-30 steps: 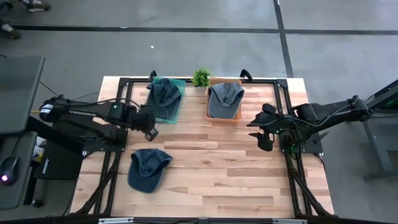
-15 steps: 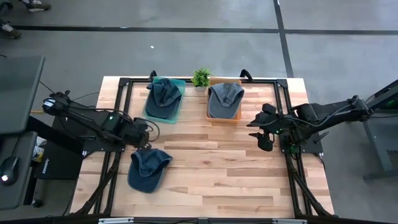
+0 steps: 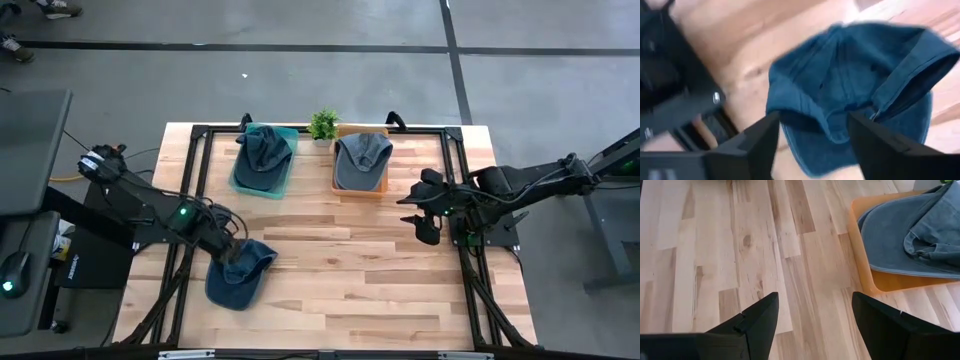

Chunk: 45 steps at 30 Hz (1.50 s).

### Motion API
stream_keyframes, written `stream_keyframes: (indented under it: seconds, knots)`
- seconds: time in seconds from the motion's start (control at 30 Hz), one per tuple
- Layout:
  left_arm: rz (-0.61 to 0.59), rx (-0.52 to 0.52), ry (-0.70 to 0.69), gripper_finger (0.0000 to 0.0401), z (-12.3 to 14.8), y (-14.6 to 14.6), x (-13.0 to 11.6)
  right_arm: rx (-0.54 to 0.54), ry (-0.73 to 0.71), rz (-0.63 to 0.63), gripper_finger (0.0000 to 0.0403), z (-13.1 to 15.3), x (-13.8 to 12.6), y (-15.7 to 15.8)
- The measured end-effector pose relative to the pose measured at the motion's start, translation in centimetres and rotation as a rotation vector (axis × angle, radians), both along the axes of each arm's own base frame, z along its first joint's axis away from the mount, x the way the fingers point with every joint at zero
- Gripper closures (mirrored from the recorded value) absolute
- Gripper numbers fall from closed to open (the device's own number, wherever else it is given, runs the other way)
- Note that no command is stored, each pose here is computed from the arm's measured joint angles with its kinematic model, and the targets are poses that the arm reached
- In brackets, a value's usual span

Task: Pick & Place hat
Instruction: Put the dark gray cap into the green bin

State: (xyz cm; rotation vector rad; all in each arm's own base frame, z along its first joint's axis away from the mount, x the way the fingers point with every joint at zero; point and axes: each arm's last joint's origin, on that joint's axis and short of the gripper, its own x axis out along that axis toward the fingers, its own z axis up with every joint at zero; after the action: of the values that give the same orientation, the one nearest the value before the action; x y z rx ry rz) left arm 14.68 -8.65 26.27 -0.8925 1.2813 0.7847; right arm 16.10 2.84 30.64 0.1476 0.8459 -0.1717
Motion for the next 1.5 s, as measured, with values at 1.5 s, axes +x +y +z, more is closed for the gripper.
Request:
stream_keyframes:
  seconds: [1.5]
  knots:
    - [0.572, 0.091, 0.111, 0.0126, -9.8, -4.7, -0.4, 0.073, 0.023, 0.028, 0.0155, -7.3, 0.7, 0.4]
